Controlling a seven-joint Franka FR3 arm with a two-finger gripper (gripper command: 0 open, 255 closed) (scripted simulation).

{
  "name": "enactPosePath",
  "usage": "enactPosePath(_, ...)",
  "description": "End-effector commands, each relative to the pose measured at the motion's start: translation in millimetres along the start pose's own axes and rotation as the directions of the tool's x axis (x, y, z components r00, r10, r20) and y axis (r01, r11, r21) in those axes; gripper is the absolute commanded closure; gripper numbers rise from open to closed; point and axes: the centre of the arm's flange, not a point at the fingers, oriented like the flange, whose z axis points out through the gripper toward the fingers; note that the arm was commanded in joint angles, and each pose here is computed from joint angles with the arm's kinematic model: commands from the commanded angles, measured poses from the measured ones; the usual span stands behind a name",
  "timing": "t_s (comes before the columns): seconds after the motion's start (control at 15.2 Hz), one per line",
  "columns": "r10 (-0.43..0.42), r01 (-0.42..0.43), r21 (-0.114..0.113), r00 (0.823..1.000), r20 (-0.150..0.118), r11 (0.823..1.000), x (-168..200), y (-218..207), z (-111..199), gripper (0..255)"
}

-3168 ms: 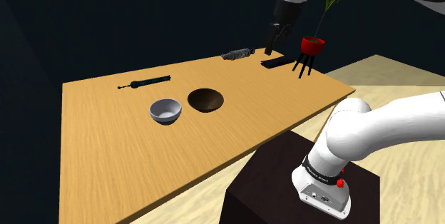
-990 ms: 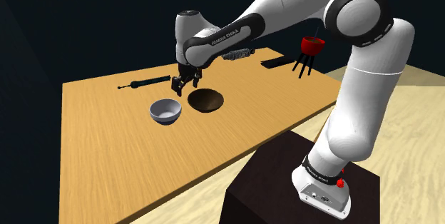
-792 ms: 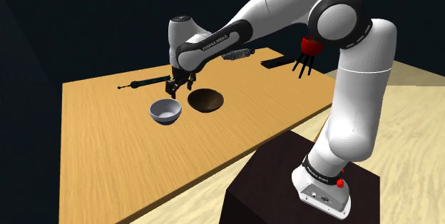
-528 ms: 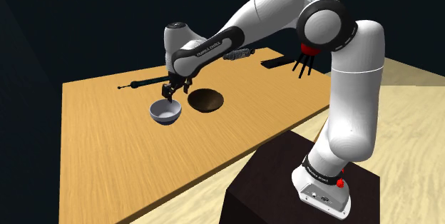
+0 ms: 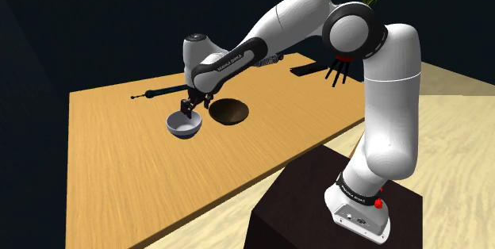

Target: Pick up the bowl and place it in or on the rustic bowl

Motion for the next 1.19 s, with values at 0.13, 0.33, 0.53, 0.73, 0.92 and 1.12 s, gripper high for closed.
enactPosePath(0.13, 0.000, 0.000, 0.000, 1.000, 0.000, 1.000, -0.1, 0.0, 0.3, 0)
enactPosePath(0.33, 0.000, 0.000, 0.000, 1.000, 0.000, 1.000, -0.1, 0.0, 0.3, 255)
enactPosePath(0.53, 0.000, 0.000, 0.000, 1.000, 0.000, 1.000, -0.1, 0.0, 0.3, 255)
enactPosePath(0.73, 0.000, 0.000, 0.000, 1.000, 0.000, 1.000, -0.2, 0.0, 0.3, 255)
enactPosePath(0.92, 0.000, 0.000, 0.000, 1.000, 0.000, 1.000, 0.5, 0.3, -4.9, 255)
enactPosePath(1.12, 0.000, 0.000, 0.000, 1.000, 0.000, 1.000, 2.4, 1.3, -20.6, 255)
